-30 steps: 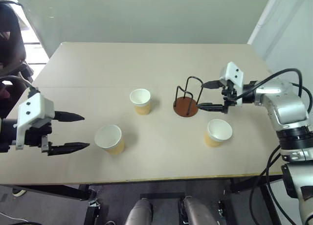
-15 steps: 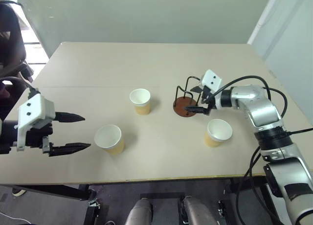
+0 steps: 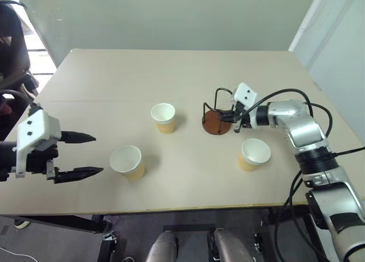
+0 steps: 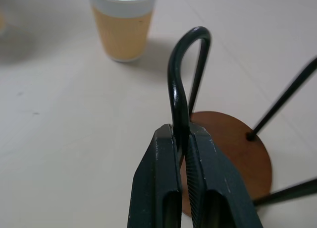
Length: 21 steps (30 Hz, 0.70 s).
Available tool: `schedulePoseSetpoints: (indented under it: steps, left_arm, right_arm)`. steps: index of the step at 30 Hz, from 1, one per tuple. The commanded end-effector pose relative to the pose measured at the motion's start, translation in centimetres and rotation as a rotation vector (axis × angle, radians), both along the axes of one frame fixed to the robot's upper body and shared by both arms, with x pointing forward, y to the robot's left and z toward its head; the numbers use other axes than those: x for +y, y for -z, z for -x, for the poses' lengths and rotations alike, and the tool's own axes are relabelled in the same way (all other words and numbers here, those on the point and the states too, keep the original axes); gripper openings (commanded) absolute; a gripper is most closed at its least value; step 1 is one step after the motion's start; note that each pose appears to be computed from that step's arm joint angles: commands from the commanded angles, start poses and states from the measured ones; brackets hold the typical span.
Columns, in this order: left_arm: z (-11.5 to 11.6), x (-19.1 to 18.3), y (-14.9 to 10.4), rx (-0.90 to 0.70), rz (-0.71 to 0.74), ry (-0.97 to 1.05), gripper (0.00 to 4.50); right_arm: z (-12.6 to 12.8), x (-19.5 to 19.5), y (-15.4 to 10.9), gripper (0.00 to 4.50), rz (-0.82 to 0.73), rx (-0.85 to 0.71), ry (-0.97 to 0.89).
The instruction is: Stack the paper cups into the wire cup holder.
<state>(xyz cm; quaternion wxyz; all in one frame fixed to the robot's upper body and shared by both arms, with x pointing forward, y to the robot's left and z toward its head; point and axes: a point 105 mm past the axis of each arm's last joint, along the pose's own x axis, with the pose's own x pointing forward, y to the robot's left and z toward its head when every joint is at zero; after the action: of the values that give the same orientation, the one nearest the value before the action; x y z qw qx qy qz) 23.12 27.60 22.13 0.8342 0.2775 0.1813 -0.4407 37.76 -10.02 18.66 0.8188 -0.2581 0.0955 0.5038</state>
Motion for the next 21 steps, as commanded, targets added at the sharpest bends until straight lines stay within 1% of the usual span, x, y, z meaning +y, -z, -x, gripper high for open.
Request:
schedulePoseSetpoints:
  steps: [1,3,5,8,9,14,18,21]
  left_arm:
    - [0.0,0.0,-1.0,-0.043,-0.017,0.005,4.5]
    - [0.0,0.0,-1.0,-0.043,-0.018,0.006,4.5]
    - [0.0,-0.1,-1.0,-0.043,-0.019,0.007,4.5]
    - [0.0,-0.1,-1.0,-0.04,-0.019,0.012,4.5]
    - [-0.1,-0.1,-1.0,-0.04,-0.019,0.014,4.5]
    - [-0.4,-0.4,-1.0,-0.04,-0.018,0.033,4.5]
    - [-0.7,-0.6,-1.0,-0.037,-0.019,0.042,4.5]
    - [-0.8,-0.6,-0.9,-0.034,-0.021,0.049,4.5]
  right_arm:
    - [3.2,1.5,-2.7,0.02,-0.056,-0.027,-0.215]
    - [5.7,1.8,-3.3,0.02,-0.075,0.017,-0.343]
    - [7.5,1.9,-3.6,0.02,-0.079,0.056,-0.416]
    - [11.0,2.2,-3.5,0.02,-0.07,0.126,-0.549]
    - [11.7,2.3,-3.4,0.02,-0.065,0.139,-0.57]
    - [13.4,3.2,-2.2,0.02,-0.051,0.188,-0.614]
    - [13.9,3.8,-0.7,0.02,-0.019,0.213,-0.636]
    - [13.9,3.9,-0.3,0.02,0.001,0.21,-0.642]
